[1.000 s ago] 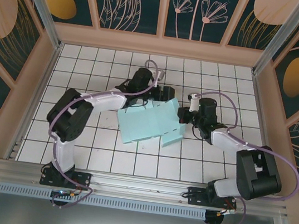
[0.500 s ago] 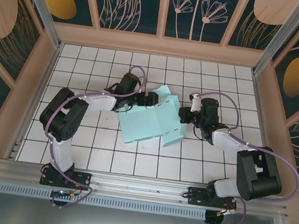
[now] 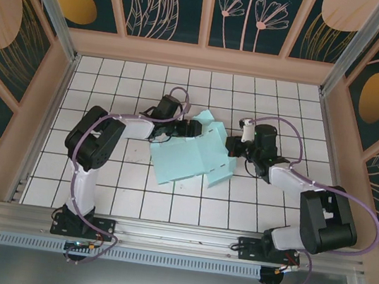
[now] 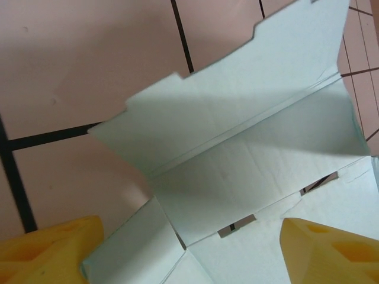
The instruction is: Fold the paper box
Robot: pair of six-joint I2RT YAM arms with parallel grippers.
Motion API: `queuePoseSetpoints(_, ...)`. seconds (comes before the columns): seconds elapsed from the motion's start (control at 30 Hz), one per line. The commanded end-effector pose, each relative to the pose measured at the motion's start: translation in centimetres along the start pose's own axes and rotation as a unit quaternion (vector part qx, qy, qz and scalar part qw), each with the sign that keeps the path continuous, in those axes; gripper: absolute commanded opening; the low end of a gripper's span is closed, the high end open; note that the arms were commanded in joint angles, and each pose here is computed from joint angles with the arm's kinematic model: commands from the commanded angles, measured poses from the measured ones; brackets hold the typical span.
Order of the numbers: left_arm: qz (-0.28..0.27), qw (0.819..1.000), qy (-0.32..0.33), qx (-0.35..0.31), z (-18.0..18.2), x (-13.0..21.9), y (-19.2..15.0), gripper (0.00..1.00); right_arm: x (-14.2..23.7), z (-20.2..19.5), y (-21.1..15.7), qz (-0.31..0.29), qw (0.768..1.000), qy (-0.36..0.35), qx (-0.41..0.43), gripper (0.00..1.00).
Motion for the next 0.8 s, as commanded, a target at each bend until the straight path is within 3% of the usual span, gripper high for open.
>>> queuePoseSetpoints(0.0, 0.036, 0.999, -0.040, 0.009, -0.9, -1.0, -1.0, 0.74, 0.5, 0.6, 1.8, -0.031, 0.999, 0.013, 0.011, 0.00)
queuePoseSetpoints(0.37, 0.053, 0.991, -0.120, -0.029, -5.1, 1.2, -1.8, 0.68, -0.1, 0.5, 1.2, -0.023, 1.000, 0.018, 0.001, 0.00)
queuePoseSetpoints(0.6, 0.057, 0.990, -0.121, -0.052, -6.0, 2.3, -2.2, 0.68, -0.2, 0.4, 1.0, -0.020, 1.000, 0.017, -0.002, 0.00)
queuePoseSetpoints(0.77, 0.089, 0.988, -0.107, -0.060, -5.6, 1.3, -3.5, 0.68, -0.3, 0.4, 1.1, -0.021, 1.000, 0.020, -0.005, 0.00)
Point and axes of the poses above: each hand's point on the last joint's axis, 136 mm out from that joint toward the fingers, its own x axis back along the fingers, its own z axis along the line the jaws close on, y = z × x, the point moved 3 cm from there along x, back along the fingers, and after that the axes turned 7 degrees about x, right-handed, at the moved point
